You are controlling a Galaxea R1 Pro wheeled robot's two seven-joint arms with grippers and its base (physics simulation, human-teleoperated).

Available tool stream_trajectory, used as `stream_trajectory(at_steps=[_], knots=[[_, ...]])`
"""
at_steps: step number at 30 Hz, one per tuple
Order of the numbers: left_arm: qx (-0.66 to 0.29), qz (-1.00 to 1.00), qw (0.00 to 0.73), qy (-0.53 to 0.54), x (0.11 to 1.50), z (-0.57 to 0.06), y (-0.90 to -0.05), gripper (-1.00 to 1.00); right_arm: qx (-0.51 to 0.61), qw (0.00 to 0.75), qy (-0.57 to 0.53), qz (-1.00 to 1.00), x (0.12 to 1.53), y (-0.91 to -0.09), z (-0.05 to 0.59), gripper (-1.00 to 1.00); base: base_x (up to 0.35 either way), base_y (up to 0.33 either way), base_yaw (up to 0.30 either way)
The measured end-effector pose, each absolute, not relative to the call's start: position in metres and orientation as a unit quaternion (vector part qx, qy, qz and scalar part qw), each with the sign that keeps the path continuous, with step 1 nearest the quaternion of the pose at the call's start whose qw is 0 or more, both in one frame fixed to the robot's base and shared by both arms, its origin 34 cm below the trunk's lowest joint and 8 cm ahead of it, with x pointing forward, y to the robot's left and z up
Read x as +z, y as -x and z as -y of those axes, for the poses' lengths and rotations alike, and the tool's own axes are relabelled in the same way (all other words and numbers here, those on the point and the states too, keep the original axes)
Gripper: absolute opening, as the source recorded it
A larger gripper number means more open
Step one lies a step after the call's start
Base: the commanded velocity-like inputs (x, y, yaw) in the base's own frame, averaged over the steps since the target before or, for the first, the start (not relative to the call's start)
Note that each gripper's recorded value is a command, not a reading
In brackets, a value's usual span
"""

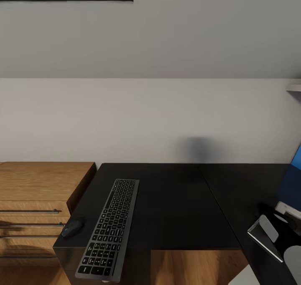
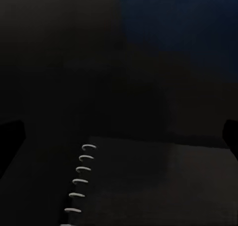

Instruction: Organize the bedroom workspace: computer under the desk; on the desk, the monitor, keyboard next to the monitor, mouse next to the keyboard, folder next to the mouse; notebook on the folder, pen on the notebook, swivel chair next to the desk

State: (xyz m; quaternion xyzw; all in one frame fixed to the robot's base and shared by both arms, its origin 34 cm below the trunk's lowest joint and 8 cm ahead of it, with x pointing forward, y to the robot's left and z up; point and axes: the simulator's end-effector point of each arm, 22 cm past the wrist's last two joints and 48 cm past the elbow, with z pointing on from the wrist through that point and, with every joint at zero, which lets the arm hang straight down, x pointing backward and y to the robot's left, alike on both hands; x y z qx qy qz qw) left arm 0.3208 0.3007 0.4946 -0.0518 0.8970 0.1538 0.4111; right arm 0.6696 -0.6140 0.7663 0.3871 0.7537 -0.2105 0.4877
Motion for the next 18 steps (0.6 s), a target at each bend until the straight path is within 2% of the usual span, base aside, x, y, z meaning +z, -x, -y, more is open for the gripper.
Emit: stream_trajectory(at_steps=[10,18], knots=[[0.152,-0.898,0.410,0.053,0.4941,-0.2977,-0.3202,1.00,-0.209,0.491,-0.382,-0.754,0.7662,-0.6736,0.6069,1.00,0.000,0.000,0.000],[0.153,-0.898,0.410,0.054,0.4941,-0.2983,-0.3200,1.00,-0.207,0.491,-0.382,-0.755,0.7661,-0.6740,0.6058,1.00,0.100,-0.100,0.000]])
